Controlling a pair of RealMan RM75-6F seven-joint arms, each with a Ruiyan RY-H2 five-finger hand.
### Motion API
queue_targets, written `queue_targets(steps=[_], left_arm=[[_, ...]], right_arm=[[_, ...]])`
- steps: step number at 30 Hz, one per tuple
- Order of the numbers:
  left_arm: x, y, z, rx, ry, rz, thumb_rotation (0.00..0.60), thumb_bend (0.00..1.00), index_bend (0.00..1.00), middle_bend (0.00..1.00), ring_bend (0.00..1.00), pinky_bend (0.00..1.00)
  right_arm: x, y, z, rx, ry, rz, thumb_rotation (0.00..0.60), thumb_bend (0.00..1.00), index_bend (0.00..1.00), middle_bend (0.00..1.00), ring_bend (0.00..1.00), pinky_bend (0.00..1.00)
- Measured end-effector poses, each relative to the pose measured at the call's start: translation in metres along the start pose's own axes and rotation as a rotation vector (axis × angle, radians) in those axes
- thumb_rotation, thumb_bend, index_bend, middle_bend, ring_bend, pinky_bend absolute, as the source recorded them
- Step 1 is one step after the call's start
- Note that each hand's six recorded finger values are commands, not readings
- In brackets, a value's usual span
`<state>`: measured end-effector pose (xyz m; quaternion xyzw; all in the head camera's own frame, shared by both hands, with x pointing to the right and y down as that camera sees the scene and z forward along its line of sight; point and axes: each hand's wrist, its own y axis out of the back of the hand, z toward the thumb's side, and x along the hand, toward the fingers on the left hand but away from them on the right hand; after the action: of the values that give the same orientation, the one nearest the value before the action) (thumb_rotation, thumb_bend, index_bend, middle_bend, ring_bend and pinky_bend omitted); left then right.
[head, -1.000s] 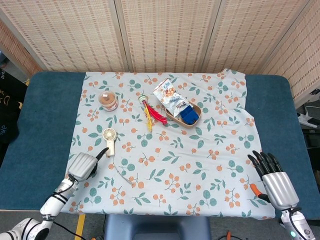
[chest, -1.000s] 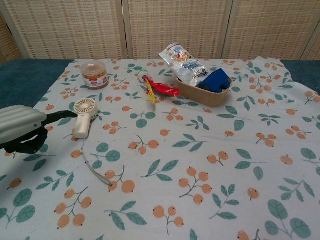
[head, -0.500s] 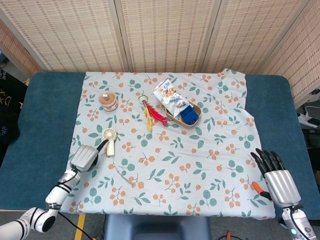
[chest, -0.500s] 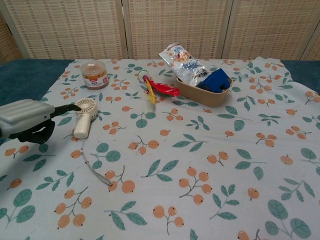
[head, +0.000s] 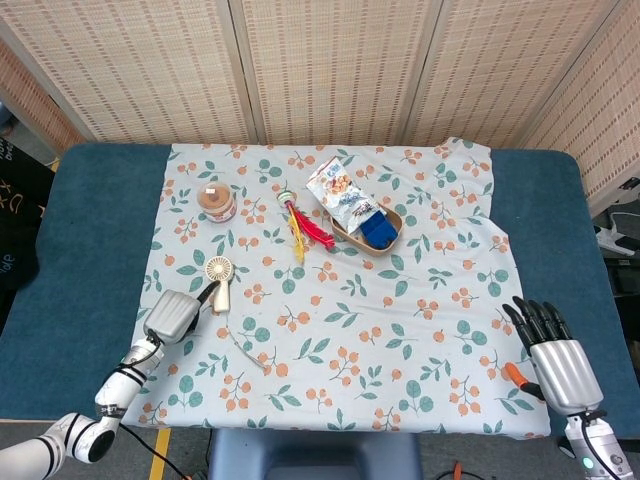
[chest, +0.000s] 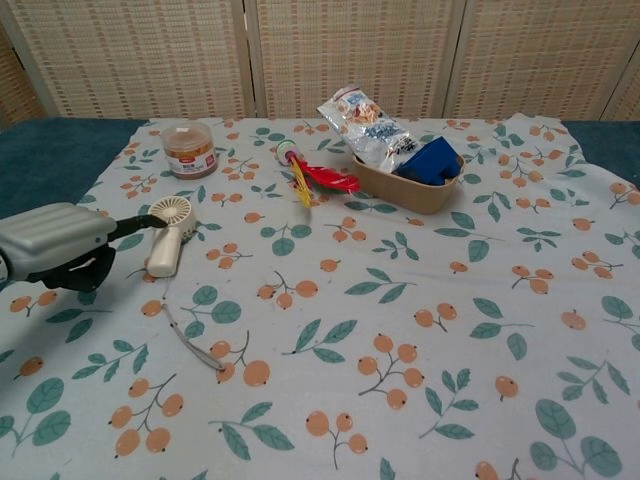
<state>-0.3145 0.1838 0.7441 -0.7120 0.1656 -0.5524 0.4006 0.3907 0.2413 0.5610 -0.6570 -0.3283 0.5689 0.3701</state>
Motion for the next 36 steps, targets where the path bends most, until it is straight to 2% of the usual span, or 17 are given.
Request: queue_targets(steps=[29,34,36], left_arm=[[-0.001,-0.02,-0.001,0.076,0.001,-0.056,0.6,0.88,0.0,0.9,0.86,1.0],[-0.002,-0.008,0.0,0.071,0.001,-0.003,0.6,0.87,0.0,0.88,0.85,1.0],[-0.005,0.001,0.003,0.062,-0.005,0.041,0.6,0.81,0.0,0.85,0.82,1.0]], right_arm=[[0.001,0.002,0.0,0.001,-0.003,-0.007,0.6,0.18,0.0,0.0,0.0,0.0],[0.002,0.003,0.0,0.001,-0.002,-0.01,0.6,0.18,0.0,0.0,0.0,0.0],[0.003,0.003,0.001,0.001,0.002,-0.011,0.6,0.18,0.0,0.0,0.0,0.0]])
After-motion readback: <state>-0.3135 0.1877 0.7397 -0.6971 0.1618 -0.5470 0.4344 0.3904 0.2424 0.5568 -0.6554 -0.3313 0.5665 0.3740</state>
